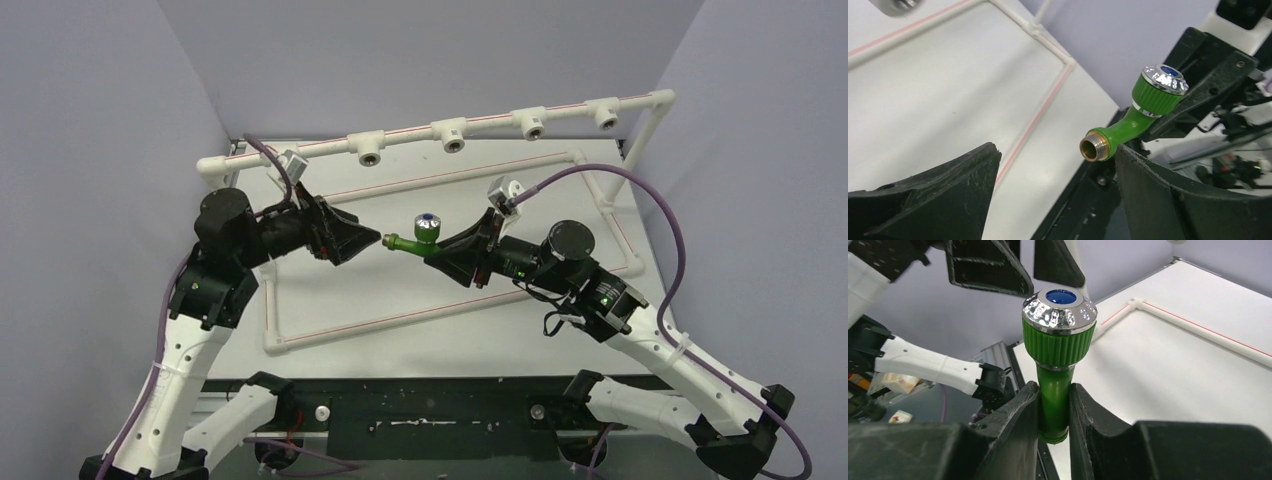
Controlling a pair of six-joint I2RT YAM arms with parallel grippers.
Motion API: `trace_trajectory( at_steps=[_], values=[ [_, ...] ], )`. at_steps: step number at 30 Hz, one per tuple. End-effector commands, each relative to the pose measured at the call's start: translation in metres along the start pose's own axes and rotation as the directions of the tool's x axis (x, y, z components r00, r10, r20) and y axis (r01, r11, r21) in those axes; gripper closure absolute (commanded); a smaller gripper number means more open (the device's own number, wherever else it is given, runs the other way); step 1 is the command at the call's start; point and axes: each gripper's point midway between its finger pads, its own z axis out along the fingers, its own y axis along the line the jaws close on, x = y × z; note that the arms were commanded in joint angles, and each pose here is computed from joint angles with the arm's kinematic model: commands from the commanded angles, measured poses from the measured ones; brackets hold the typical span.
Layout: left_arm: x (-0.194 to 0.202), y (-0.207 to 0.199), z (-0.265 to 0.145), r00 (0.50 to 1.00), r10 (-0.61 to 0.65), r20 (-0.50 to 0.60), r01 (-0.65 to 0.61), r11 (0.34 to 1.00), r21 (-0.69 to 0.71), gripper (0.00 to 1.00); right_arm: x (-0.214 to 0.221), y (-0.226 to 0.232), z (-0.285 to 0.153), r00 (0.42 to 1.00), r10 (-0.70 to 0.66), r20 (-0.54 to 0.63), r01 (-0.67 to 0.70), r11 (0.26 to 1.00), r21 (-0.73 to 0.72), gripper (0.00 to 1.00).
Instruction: Install the water faucets
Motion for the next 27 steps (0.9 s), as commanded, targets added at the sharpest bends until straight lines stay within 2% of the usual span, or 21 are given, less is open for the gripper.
trace_trajectory(
  at_steps=[1,7,12,13,17,22,27],
  values=[
    [-0.038,0.023,-0.013,0.985,0.173,0.028,-0.162,0.96,-0.23,0.18,-0.024,-0.014,-0.009,0.995,-0.1,0.02,0.098,0.991,0.09,1.0],
    [-0.092,0.042,-0.012,0.961,0.267,0.068,-0.219,0.89,-0.399,0.19,-0.033,-0.04,-0.012,0.989,-0.151,-0.002,0.148,0.966,0.21,1.0],
    [-0.137,0.076,-0.015,0.945,0.319,0.078,-0.21,0.77,-0.603,0.23,-0.031,-0.046,-0.011,0.986,-0.166,-0.019,0.166,0.961,0.221,1.0],
    [-0.147,0.086,-0.017,0.941,0.329,0.085,-0.196,0.73,-0.655,0.24,-0.031,-0.046,-0.011,0.986,-0.167,-0.02,0.167,0.962,0.218,1.0],
    [-0.176,0.108,-0.017,0.924,0.368,0.104,-0.168,0.636,-0.753,0.27,-0.033,-0.051,-0.011,0.984,-0.176,-0.018,0.176,0.957,0.232,1.0],
    [-0.202,0.14,-0.014,0.912,0.396,0.104,-0.133,0.526,-0.84,0.29,-0.023,-0.073,-0.005,0.982,-0.179,-0.067,0.191,0.934,0.302,1.0],
    [-0.207,0.182,-0.011,0.923,0.38,0.059,-0.119,0.428,-0.896,0.39,-0.021,-0.106,0.0,0.973,-0.197,-0.12,0.23,0.877,0.421,1.0]
  ],
)
